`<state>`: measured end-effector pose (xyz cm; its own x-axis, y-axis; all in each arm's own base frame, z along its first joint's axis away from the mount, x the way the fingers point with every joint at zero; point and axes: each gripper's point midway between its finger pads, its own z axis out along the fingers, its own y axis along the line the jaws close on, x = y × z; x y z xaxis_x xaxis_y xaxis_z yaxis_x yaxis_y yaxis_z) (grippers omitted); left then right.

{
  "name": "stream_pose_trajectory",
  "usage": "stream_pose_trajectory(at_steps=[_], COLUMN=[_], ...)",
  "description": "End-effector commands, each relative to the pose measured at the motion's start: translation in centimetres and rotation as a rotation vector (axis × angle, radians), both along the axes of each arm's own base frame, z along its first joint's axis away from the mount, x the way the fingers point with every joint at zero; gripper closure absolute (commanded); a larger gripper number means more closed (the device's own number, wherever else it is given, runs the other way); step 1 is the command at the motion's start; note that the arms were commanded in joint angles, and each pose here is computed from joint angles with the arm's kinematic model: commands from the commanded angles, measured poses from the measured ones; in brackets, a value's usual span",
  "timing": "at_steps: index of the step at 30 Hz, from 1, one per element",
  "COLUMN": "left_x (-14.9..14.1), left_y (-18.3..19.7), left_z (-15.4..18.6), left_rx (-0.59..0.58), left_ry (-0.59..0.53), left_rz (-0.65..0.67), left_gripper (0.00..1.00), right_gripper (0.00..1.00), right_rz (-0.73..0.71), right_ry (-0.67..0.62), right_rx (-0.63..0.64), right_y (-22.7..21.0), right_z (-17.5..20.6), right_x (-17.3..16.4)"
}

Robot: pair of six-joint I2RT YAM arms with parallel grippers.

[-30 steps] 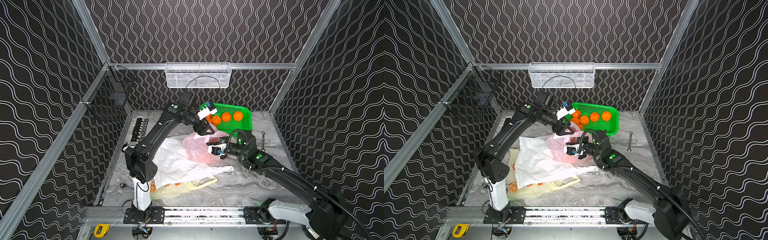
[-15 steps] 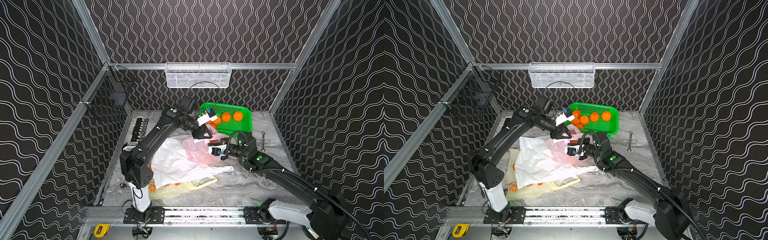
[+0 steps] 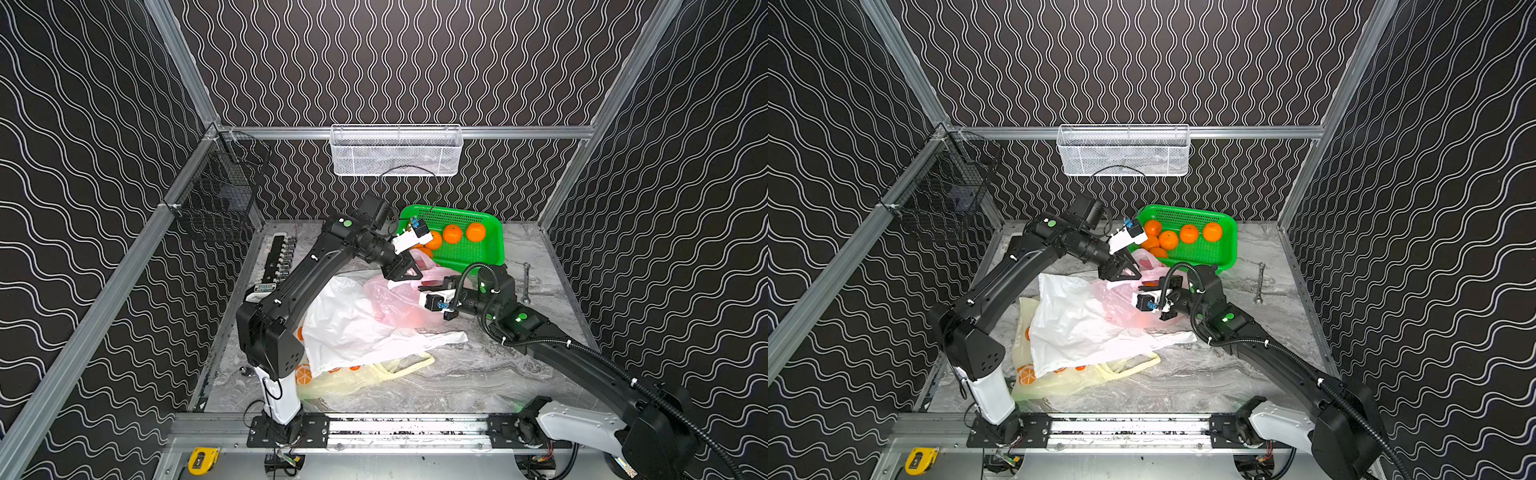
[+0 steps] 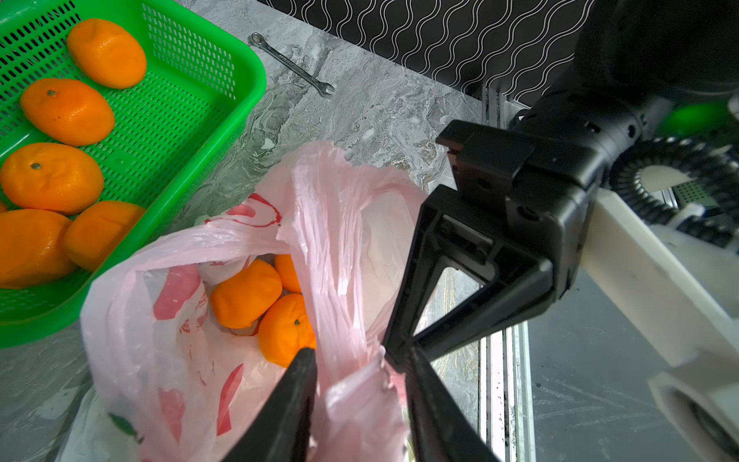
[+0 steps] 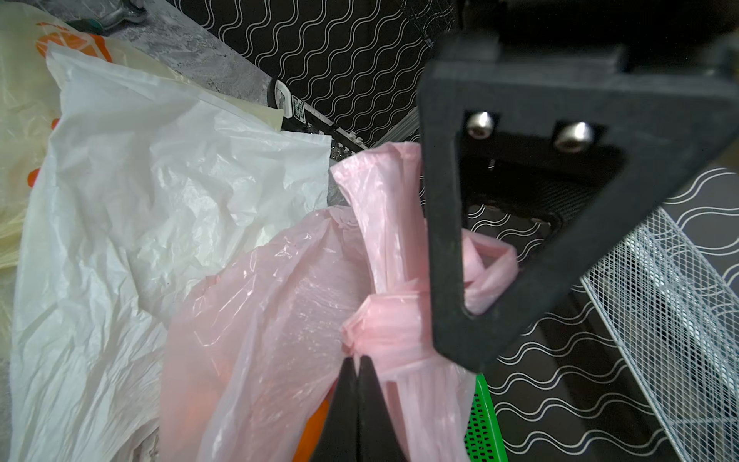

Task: Place the oranges into plastic bags & tie knots
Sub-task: Tie the plastic bag at the center of the board.

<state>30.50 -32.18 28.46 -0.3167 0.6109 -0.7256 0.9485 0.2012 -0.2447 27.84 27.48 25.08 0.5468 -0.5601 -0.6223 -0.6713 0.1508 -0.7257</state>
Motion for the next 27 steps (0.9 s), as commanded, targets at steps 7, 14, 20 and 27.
stream_pose_trajectory(at_steps=[7,14,20,27], left_x=[-0.1,0.2,0.0,-0.2], left_y=[0.0,0.0,-0.1,0.2], left_z=[-1.2,-2.4,-2.8,-2.5], left_rx=[0.016,0.049,0.057,0.058], left_ry=[0.016,0.02,0.021,-0.002], left_rz=[-0.015,-0.014,-0.027,-0.036], left_gripper=[0.58,0.6,0.77,1.0], right_gripper=[1.0,0.99,0.98,0.7], right_rz=[-0.024,-0.045,-0.043,-0.046], right_ry=[0.004,0.014,0.021,0.017], right_rx=[-0.021,-0.049,-0.059,-0.01], right_y=[-0.6,-1.1,-1.2,-1.5], right_z=[-0.8,-1.6,-1.9,-0.5], right_x=[0.3,0.6,0.5,-0.1])
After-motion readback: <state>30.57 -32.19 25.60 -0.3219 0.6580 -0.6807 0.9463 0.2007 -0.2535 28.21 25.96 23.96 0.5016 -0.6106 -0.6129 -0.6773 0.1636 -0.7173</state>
